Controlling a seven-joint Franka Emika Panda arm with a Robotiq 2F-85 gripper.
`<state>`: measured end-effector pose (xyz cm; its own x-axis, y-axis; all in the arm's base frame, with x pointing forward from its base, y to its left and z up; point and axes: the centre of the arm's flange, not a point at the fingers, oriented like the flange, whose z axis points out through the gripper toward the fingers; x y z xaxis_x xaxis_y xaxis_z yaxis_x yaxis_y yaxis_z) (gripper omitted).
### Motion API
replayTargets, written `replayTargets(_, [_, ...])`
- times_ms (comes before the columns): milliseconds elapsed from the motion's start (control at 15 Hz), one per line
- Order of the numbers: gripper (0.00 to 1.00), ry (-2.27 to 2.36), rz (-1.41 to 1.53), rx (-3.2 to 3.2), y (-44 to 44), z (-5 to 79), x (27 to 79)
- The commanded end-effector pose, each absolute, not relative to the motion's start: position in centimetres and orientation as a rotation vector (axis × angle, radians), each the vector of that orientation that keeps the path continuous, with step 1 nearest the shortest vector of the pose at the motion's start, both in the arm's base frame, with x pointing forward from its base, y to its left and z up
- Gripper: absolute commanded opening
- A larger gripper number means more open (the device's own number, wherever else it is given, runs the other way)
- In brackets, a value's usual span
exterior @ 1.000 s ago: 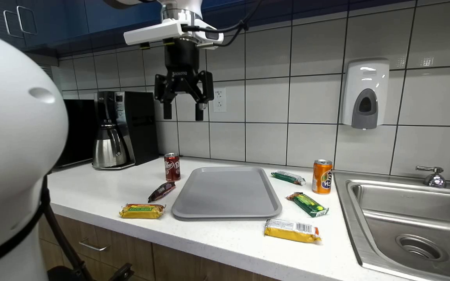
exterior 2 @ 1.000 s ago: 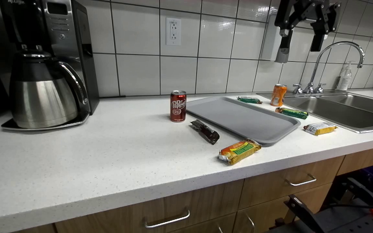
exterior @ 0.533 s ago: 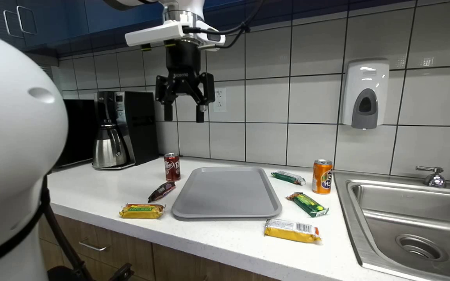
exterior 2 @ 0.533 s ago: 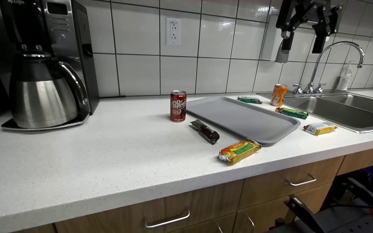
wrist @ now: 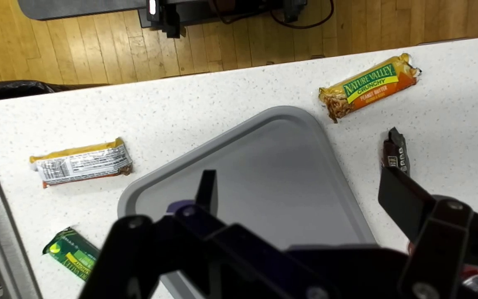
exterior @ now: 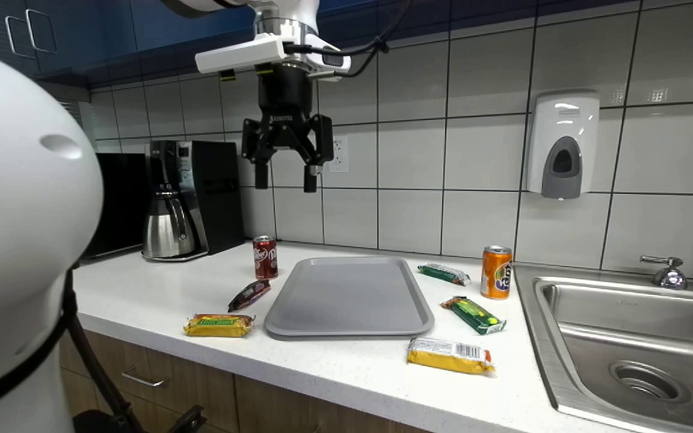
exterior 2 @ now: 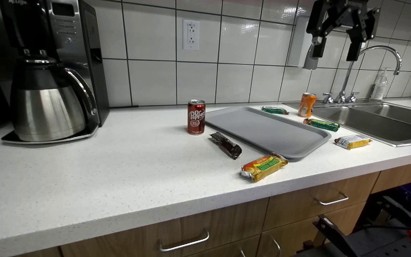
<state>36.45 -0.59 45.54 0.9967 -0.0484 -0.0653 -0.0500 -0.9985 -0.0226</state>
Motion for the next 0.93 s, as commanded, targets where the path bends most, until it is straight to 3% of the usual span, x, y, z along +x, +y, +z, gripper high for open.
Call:
replayTargets(0, [1.00, 0.118, 0.103, -3.123, -1.4, 45.2, 36.1])
replayTargets(867, [1.00, 0.036, 0.199, -3.131, 1.0, 41.3, 35.8])
